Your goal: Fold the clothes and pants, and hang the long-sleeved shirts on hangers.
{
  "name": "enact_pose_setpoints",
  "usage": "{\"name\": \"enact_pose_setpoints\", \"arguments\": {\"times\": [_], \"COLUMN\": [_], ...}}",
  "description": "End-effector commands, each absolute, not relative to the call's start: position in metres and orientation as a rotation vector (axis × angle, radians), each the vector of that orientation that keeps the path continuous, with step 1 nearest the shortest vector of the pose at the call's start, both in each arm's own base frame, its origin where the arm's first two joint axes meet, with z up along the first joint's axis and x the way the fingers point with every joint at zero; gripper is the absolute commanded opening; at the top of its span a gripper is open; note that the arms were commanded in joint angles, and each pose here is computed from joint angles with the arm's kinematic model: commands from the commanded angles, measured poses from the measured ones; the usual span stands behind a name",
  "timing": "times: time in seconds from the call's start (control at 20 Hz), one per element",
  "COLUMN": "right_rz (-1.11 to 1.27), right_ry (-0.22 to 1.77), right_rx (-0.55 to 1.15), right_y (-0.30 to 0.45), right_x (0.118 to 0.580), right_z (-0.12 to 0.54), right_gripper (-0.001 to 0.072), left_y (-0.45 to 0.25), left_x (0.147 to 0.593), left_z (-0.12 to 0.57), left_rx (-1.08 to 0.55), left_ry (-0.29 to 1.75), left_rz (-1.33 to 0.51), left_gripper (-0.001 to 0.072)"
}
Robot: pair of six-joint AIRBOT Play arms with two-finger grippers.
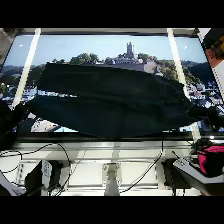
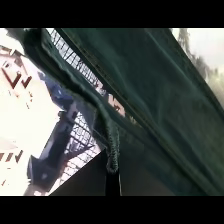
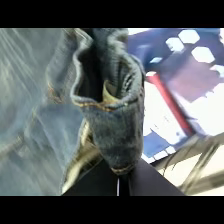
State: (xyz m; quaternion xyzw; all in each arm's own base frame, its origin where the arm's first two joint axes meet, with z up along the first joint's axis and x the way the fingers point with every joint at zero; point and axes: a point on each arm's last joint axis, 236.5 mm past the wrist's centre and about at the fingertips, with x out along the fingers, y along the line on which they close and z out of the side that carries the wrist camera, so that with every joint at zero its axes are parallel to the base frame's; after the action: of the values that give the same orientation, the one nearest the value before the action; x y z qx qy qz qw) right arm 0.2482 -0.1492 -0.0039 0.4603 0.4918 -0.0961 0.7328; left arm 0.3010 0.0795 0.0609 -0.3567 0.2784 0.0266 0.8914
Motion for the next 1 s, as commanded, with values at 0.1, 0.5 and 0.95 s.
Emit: {"name": "enact_pose_setpoints", "arguments": {"times": [0.1,0.5,0.95], "right_rz": [-0.386,-0.425,-0.703], "right_ry": [0.860,0.635,0.398], "right_rx": [1.005,1.247,1.731], "right_y": [-0.167,-0.193,-0.213], "right_x": [0.247,0.362,0.481], "right_z": [0.051,0.078,-0.007], "right_gripper": [0.0018,0.0017,0.0017], "left_y": [0.081,0.067,0.059], "left_x": [0.298,0.460,0.633], "left_z": [0.132,0.136,0.026], "left_rx": [-0.699,-0.709,-1.091], "left_ry": [0.433,0.464,0.429], "left_rz": [0.108,-0.024,0.165], "left_gripper": [0.0011,0.0012,0.0013]}}
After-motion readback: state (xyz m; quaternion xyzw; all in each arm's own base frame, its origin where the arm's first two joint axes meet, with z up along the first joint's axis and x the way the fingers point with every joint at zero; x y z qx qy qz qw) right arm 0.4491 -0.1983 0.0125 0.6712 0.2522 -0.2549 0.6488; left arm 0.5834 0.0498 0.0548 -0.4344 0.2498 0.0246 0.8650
